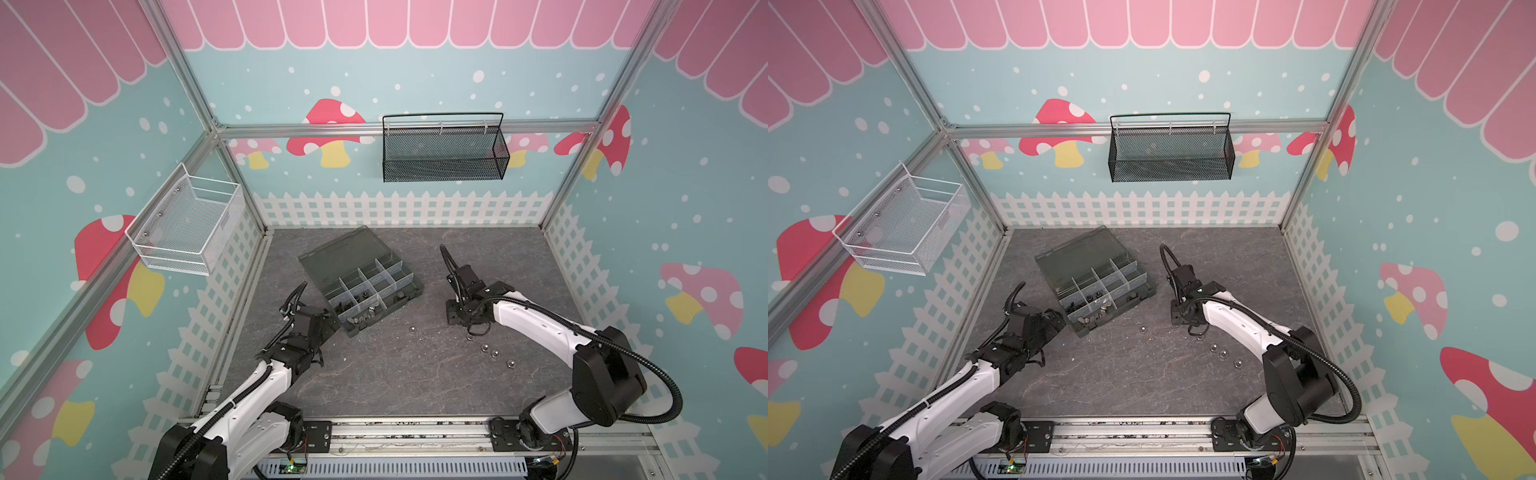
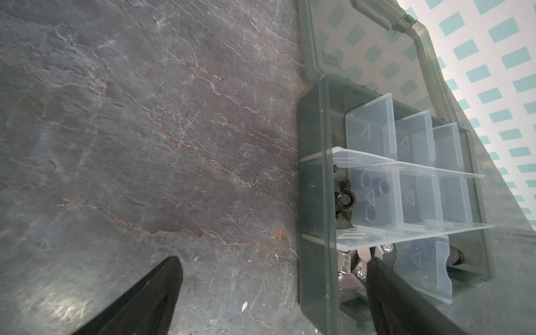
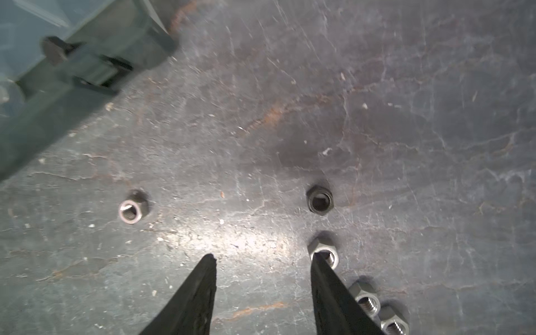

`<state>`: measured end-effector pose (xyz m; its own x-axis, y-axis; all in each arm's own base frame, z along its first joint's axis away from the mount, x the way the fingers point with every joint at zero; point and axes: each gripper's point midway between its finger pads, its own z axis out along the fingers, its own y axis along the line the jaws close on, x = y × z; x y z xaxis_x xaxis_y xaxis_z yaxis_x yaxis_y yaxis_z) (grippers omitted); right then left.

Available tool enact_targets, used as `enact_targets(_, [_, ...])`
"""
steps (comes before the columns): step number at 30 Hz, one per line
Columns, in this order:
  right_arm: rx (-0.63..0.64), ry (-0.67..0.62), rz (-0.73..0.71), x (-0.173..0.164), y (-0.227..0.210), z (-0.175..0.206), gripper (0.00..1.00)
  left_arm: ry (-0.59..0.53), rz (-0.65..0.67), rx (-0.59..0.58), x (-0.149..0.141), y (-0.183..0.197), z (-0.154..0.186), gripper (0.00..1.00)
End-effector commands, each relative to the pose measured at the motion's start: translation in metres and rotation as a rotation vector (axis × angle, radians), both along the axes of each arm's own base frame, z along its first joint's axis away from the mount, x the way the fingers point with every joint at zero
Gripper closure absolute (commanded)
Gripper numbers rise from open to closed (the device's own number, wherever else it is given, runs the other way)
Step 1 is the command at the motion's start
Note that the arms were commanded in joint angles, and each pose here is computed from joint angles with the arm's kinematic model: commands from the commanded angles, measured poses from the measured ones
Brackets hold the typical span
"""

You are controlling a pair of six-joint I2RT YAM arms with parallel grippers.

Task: Sort the screws and nuts into containers
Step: Pick up the nut from the center of the table.

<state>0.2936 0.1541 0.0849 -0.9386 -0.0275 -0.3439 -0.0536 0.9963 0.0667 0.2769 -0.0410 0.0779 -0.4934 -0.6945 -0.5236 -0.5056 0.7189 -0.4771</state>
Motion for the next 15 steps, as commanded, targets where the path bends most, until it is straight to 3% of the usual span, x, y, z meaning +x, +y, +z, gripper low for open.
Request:
enact_targets(1, [0.003, 0.035, -0.034, -0.006, -0.009, -0.01, 0.46, -0.017, 0.014, -0.004, 0.005, 0.002, 0.008, 0.0])
enact_targets(15, [0.009, 0.1, -0.028, 0.007, -0.031, -0.046, 0.52, -0.015, 0.021, -0.004, 0.004, 0.003, 0.006, 0.0])
